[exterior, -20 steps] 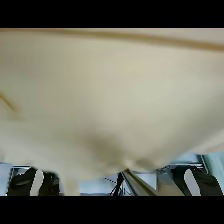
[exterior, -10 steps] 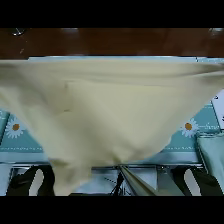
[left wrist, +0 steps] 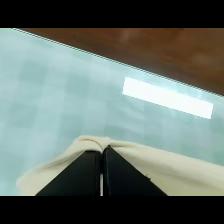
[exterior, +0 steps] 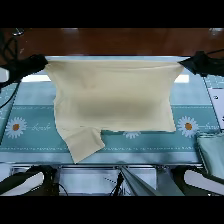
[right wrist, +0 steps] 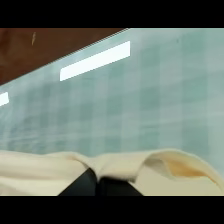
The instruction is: Fold the shirts.
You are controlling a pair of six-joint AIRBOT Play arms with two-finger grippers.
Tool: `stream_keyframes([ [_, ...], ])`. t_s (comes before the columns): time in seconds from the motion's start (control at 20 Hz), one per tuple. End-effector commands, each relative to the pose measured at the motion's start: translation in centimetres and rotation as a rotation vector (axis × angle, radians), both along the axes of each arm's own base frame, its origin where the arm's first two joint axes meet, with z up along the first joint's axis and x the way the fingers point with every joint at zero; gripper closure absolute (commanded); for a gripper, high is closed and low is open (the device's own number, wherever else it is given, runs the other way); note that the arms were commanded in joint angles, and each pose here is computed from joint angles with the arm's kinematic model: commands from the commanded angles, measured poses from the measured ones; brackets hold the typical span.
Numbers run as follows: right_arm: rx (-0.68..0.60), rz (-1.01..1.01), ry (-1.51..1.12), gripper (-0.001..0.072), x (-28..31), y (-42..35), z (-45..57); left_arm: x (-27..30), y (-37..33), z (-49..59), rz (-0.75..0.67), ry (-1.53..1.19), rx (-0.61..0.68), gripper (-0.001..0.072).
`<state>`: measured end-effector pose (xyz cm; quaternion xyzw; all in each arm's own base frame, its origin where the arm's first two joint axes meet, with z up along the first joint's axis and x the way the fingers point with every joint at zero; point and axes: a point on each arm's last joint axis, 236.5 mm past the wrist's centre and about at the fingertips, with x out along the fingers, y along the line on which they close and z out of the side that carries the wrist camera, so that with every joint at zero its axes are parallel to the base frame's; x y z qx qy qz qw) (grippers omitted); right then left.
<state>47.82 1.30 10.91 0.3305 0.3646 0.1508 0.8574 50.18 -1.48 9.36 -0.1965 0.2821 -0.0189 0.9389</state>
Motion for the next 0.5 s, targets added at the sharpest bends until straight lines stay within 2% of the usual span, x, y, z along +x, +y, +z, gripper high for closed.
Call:
stream_keyframes([
  [0.0, 0.082, -0.05, 0.04, 0.0691, 6.7, -0.2, -4.7, 5.1, -1.3, -4.2, 0.021, 0.048, -0.059, 0.0681],
  [0.1, 0.112, -0.072, 0.064, 0.0691, 9.3, -0.4, -5.9, 6.7, -1.2, -5.1, 0.055, 0.07, -0.113, 0.0681],
  [0.25, 0.133, -0.074, 0.092, 0.0691, 11.3, -0.7, -7.1, 7.2, -2.0, -6.9, 0.028, 0.143, -0.136, 0.0681],
  [0.45, 0.101, 0.031, 0.174, 0.069, 9.3, 0.3, -9.0, 4.7, -2.5, -9.1, -0.038, 0.315, -0.16, 0.068],
])
